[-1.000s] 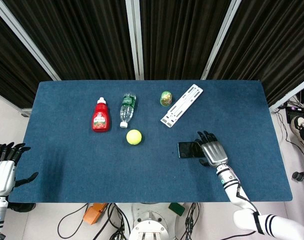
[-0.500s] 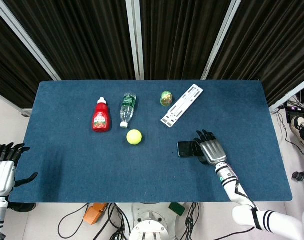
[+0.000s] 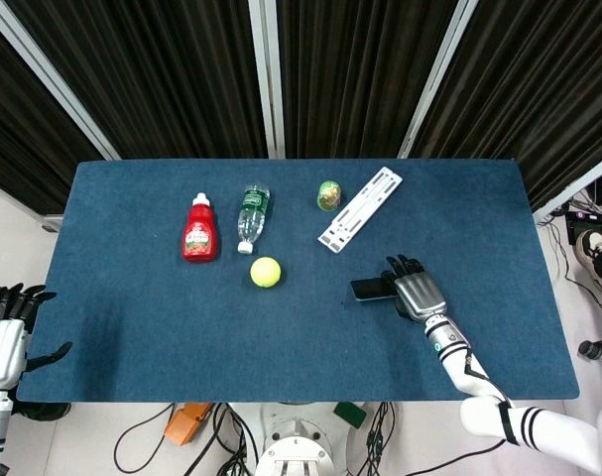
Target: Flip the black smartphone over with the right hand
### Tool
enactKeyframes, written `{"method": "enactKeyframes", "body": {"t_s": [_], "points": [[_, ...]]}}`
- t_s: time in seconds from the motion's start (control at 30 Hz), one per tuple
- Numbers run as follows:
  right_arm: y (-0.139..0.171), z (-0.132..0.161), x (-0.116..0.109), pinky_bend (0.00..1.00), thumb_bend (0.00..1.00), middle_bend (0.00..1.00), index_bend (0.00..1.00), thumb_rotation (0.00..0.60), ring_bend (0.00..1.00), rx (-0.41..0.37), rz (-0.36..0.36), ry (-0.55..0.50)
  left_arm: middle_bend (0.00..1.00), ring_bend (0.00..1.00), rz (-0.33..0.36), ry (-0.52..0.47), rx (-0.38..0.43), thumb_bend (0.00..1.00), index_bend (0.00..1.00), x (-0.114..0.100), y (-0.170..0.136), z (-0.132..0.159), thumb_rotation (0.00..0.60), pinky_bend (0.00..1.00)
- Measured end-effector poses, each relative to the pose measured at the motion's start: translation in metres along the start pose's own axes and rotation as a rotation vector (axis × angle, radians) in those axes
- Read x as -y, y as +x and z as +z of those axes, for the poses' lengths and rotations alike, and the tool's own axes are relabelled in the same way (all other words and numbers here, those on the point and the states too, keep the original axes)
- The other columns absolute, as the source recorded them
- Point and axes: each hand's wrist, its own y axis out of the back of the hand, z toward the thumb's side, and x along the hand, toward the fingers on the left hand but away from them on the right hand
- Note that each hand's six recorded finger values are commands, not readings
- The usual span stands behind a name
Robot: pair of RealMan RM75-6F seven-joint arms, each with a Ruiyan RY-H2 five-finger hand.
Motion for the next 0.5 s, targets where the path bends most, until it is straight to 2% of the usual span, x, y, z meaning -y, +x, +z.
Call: {"method": "enactKeyframes", "body": {"t_s": [0.1,0.3,0.5], "points": [[0.0,-0.001,-0.001,0.16,1.0,0.12,0.34,0.6,0.0,-0.002,0.011,0.005,0.15,0.07,0.001,-0.002,-0.002,0.15,0.24,0.0,0.0,-0.001,0.6,0.0],[0.004,-0.009,-0.007,0.16,1.0,0.12,0.36,0.6,0.0,0.0,0.021,0.017,0.15,0.07,0.002,0.001,-0.004,0.15,0.24,-0.001,-0.001,-0.002,0.6,0.0],[0.014,-0.029,-0.015,0.16,1.0,0.12,0.38,0.6,0.0,0.02,0.069,0.02,0.15,0.07,-0.001,0.002,-0.008,0.15,0.24,0.0,-0.001,-0.003,0.6,0.0]]}}
